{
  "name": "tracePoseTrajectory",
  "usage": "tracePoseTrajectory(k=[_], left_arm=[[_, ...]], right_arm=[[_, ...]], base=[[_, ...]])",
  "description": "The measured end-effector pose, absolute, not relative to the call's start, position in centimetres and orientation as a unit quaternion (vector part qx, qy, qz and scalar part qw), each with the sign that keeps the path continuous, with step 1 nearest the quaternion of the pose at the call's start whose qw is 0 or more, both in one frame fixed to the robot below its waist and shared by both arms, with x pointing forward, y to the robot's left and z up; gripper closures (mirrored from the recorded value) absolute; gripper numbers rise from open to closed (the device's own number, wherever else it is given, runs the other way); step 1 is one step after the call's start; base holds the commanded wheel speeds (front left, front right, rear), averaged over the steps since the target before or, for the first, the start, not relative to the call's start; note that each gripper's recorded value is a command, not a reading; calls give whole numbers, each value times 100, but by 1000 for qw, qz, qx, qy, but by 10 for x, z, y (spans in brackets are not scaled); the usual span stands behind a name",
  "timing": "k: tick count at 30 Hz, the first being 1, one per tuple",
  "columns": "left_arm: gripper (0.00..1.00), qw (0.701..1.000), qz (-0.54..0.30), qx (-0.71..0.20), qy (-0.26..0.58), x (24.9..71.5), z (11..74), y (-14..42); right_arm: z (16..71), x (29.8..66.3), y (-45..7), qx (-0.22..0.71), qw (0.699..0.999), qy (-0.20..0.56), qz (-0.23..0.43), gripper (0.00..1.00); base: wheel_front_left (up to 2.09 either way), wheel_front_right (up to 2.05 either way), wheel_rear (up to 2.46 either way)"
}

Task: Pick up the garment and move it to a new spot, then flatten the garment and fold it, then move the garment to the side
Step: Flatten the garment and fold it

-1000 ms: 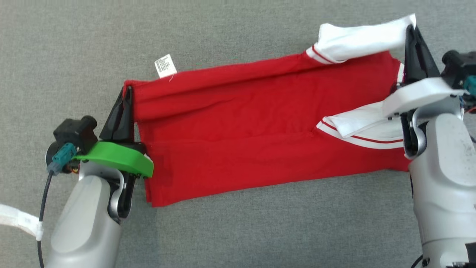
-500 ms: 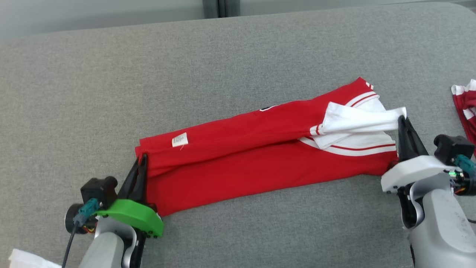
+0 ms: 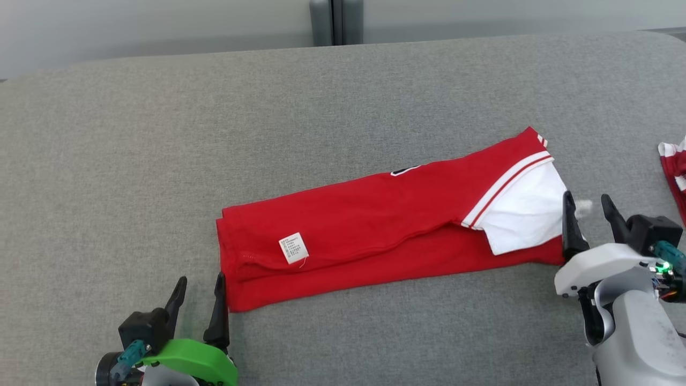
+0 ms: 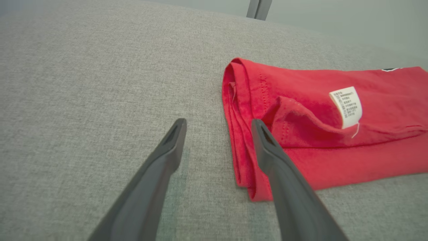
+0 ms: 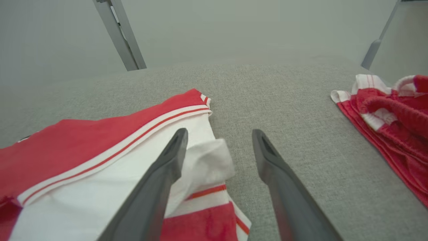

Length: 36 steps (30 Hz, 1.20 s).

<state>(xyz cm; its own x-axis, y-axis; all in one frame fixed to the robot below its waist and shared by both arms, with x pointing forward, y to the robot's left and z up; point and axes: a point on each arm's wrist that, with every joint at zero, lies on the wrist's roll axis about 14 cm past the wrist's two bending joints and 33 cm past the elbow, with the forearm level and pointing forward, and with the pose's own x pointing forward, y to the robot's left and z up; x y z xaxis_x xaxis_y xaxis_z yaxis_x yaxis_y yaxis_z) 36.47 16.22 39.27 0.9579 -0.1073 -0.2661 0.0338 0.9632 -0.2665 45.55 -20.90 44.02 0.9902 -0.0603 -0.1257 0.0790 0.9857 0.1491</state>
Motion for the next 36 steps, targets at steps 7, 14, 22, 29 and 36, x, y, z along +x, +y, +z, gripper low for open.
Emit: tracePoseTrajectory(k=[7,14,22,29,36], left_arm=[[0,982,-23,-132,130,362,398,168],[0,984,-5,-132,123,360,402,179],[0,983,9,-136,121,358,403,187],[0,984,-4,-134,118,364,404,179],[0,983,-43,-134,118,370,406,154]], right_arm=[[449,490,-184,54,997,56,-2,0],[393,485,-177,43,987,156,-5,0],[361,476,-158,82,972,220,6,100],[380,475,-184,103,978,177,-39,100],[397,442,-249,88,980,139,-115,100]], base=[[0,0,0],[0,0,0],[0,0,0],[0,0,0],[0,0,0]])
